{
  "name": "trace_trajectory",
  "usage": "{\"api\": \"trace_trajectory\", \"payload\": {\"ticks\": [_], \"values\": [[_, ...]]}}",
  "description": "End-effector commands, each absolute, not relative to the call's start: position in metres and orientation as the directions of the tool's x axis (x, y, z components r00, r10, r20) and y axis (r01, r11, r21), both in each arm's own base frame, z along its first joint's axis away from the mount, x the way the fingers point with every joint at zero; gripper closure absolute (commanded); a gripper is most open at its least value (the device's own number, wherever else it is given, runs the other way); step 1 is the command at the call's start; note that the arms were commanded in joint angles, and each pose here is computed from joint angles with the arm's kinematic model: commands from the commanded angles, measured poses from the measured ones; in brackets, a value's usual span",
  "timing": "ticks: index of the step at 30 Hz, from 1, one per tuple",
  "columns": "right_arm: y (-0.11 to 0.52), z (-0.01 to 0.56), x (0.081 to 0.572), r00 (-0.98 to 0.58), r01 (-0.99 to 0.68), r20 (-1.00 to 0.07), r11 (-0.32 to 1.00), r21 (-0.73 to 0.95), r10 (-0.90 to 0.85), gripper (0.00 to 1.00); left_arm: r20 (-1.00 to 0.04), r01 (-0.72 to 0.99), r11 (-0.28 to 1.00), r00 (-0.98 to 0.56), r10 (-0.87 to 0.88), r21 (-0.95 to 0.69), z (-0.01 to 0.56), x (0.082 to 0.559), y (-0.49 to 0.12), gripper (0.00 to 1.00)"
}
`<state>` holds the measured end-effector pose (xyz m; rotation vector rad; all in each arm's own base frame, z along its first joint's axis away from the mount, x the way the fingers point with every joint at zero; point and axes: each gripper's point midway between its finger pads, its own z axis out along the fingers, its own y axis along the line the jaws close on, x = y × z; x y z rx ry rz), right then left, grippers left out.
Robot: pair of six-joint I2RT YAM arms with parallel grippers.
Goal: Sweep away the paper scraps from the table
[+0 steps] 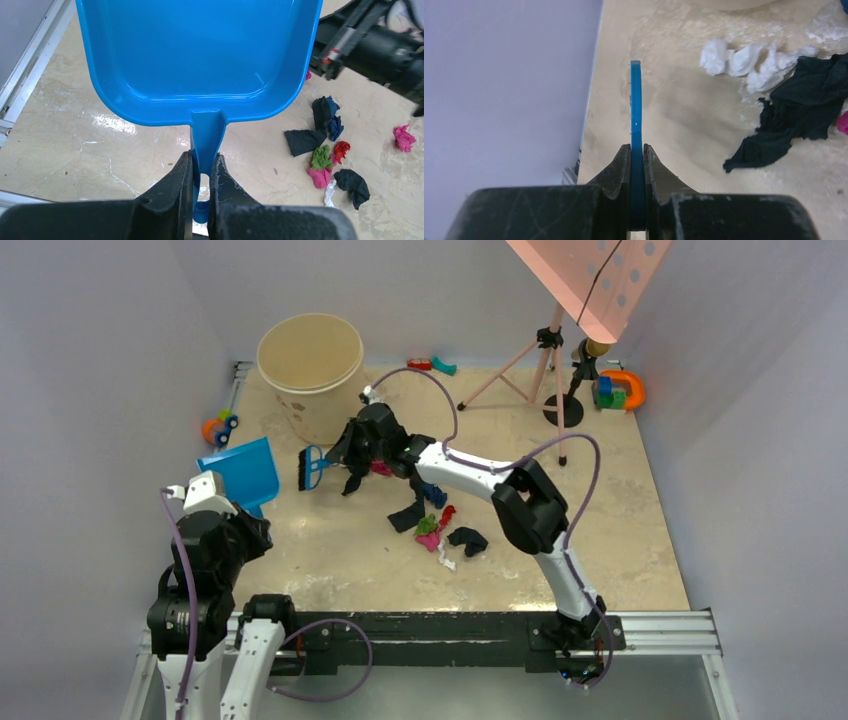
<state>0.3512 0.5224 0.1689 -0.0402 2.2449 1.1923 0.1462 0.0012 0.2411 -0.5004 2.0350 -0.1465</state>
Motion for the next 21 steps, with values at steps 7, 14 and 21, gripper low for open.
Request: {"api": "trace_trajectory", "payload": {"ticks": [7,14,21], "values": [[0.493,0.123,0.401,-0.761,0.084,-0.376,0.655,0.751,0.528,1.0,-0.832,-0.302,0.897,-0.362,-0.421,-0.323,0.243,0.156,0.006,1.0],[0.366,0.107,0.365,-0.681,0.304,-0.505,0.831,0.465,0.531,1.0,-0.829,-0.296,0.896,-0.363,-0.426,-0.331,0.24,0.157,0.004,1.0],[0.319,0.147,0.338,-0.638,0.22,-0.586,0.848,0.483,0.499,1.0,-0.831,-0.301,0.893,-0.351,-0.431,-0.336,0.239,0.156,0.005,1.0]]}}
